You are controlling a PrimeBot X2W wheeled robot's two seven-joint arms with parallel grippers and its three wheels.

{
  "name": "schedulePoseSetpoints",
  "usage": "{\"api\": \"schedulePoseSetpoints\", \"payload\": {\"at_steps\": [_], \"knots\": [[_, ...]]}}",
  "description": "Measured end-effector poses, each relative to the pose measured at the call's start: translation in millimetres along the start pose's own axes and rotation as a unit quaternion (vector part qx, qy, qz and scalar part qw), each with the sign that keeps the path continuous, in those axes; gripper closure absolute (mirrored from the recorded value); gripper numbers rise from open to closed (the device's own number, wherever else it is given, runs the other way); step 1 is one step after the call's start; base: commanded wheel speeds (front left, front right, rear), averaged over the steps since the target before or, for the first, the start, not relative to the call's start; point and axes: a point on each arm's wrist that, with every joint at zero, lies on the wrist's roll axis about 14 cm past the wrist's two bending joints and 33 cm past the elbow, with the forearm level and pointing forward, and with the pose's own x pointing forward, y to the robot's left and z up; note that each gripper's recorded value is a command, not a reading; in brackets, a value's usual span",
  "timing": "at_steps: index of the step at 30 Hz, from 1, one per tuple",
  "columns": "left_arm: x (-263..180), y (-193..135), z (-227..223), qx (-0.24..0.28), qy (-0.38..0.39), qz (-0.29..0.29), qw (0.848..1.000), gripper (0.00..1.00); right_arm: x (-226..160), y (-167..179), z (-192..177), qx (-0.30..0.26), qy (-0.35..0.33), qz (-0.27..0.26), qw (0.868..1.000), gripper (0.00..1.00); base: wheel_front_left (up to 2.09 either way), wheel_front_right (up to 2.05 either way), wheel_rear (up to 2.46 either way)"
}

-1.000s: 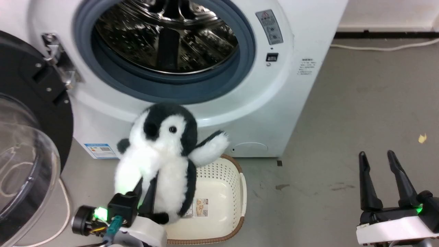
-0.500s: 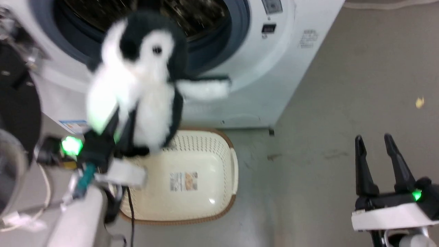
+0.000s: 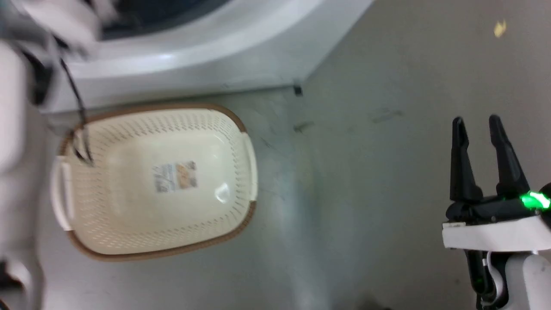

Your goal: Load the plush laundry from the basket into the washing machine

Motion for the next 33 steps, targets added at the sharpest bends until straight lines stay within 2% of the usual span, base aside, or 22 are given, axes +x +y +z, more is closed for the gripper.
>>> {"api": "schedulePoseSetpoints", "payload": {"at_steps": [8,9,13,19,20,21,22,30,33], "knots": [[78.6,27.6,-37.8,0.019,0.052,0.019,0.998,1.0,1.9,-18.2,-32.6,0.007,0.044,-0.029,0.999,0.0,0.0,0.0,0.0],[100.6,29.7,-69.1,0.018,0.097,0.025,0.995,1.0,-1.6,-27.4,-42.6,0.003,0.061,-0.043,0.997,0.0,0.0,0.0,0.0],[111.1,23.4,-101.0,0.012,0.135,0.021,0.991,1.0,-2.1,-35.7,-46.7,-0.005,0.068,-0.054,0.996,0.0,0.0,0.0,0.0],[115.0,10.8,-117.7,0.011,0.148,0.006,0.989,1.0,-1.9,-39.3,-50.9,-0.008,0.074,-0.059,0.995,0.0,0.0,0.0,0.0],[114.8,9.5,-117.2,0.011,0.146,0.004,0.989,0.91,-0.4,-38.7,-50.0,-0.007,0.072,-0.058,0.996,0.0,0.0,0.0,0.0],[114.2,8.6,-116.4,0.012,0.145,0.002,0.989,0.91,1.1,-38.1,-48.7,-0.007,0.069,-0.056,0.996,0.0,0.0,0.0,0.0],[113.5,8.5,-115.2,0.013,0.143,0.001,0.99,0.0,2.2,-37.8,-47.2,-0.007,0.066,-0.056,0.996,0.0,0.0,0.0,0.0],[97.6,7.3,-91.2,0.002,0.114,-0.008,0.993,0.0,7.7,-35.0,-26.6,-0.018,0.035,-0.047,0.998,0.0,0.0,0.0,0.0],[82.9,5.3,-79.3,-0.023,0.096,-0.002,0.995,0.0,8.8,-32.8,-11.9,-0.027,0.015,-0.042,0.999,0.0,0.0,0.0,0.0]]}}
